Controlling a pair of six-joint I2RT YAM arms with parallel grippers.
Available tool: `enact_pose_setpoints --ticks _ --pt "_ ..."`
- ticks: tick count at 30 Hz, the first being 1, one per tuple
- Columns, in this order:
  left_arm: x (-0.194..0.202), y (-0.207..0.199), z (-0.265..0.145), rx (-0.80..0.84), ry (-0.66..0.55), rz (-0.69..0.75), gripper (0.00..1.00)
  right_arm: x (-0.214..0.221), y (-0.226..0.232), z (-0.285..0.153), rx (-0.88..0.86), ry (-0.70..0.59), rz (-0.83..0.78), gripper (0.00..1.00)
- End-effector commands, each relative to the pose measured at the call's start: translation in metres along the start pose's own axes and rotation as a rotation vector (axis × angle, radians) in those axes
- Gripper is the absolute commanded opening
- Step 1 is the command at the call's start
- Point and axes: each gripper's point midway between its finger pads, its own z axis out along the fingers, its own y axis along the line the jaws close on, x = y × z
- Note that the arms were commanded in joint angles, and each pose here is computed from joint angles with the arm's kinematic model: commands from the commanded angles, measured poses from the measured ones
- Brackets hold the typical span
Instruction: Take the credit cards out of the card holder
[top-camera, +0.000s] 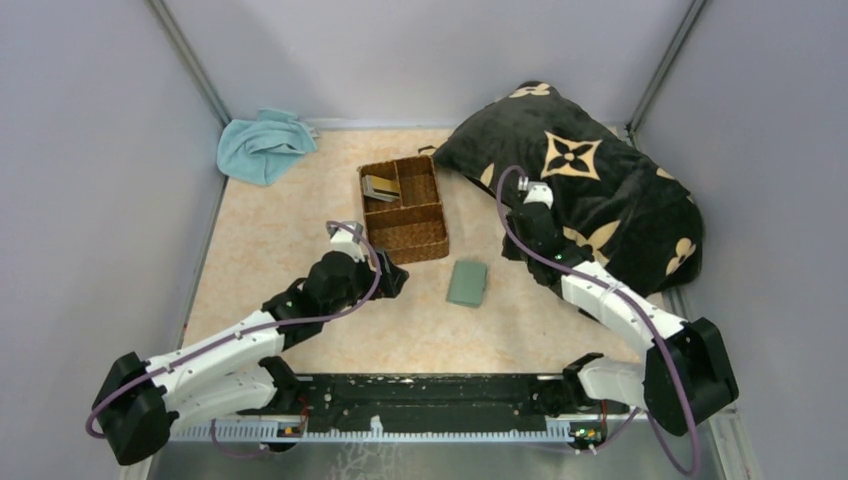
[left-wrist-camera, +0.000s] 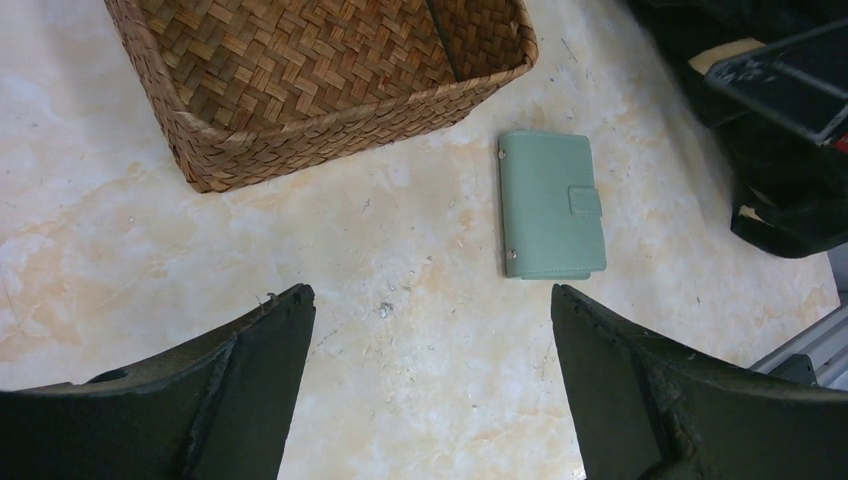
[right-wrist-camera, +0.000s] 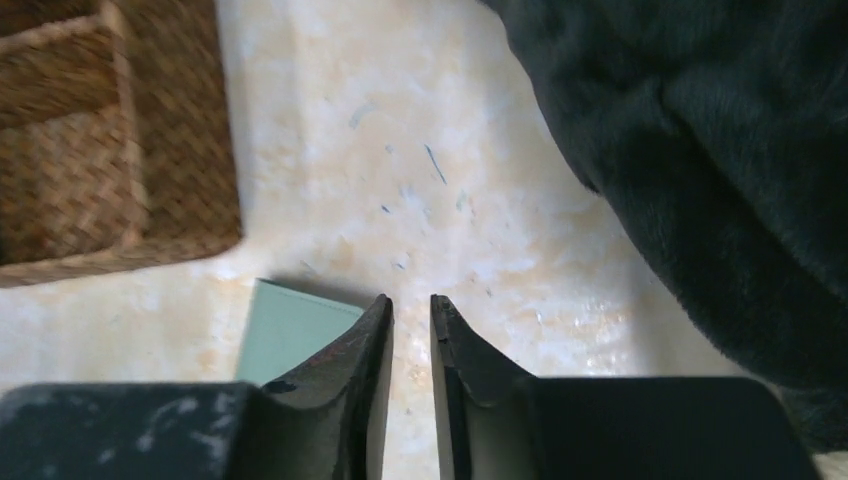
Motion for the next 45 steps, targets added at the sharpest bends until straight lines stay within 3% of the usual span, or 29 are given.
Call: enact_pose_setpoints --ticks 1,3,4,10,15,20,21,27,31,39,45 --pt "-0.010 -0.012 -0.003 0.040 -0.015 -0.003 0.93 0.010 0.005 0.006 -0.057 -0.013 0.095 0.39" --pt "-0.007 -0.010 -0.003 0.041 -0.015 -0.011 0.93 0.025 0.005 0.012 -0.062 0.019 0.122 0.57" --pt "-0.006 -0.010 -0.003 0.045 -0.019 -0.012 0.93 0.030 0.006 0.014 -0.068 0.032 0.129 0.59" --pt "-0.008 -0.008 0.002 0.048 -0.044 0.048 0.93 0.050 0.014 0.034 -0.091 0.091 0.150 0.61" --pt "-0.015 -0.003 0.009 0.002 -0.055 0.105 0.93 0.067 0.047 0.043 -0.169 0.142 0.102 0.61" --pt "-0.010 -0.006 0.017 -0.003 -0.028 0.089 0.93 0.092 0.054 0.052 -0.152 0.224 0.086 0.61" --pt "-0.008 -0.007 0.019 0.001 -0.021 0.082 0.93 0.096 0.051 0.052 -0.143 0.230 0.083 0.58" --pt "-0.001 -0.013 0.023 0.036 -0.001 0.052 0.93 0.109 0.045 0.046 -0.149 0.232 0.087 0.01" --pt "0.005 -0.011 0.026 0.026 0.018 0.057 0.93 0.097 0.041 0.038 -0.141 0.196 0.082 0.00" --pt "0.008 -0.015 0.027 0.047 0.034 0.046 0.89 0.002 0.030 -0.010 -0.084 -0.048 -0.059 0.00" --pt "-0.004 -0.028 0.018 0.100 0.012 0.028 0.91 -0.033 0.036 -0.037 0.043 -0.159 -0.300 0.00"
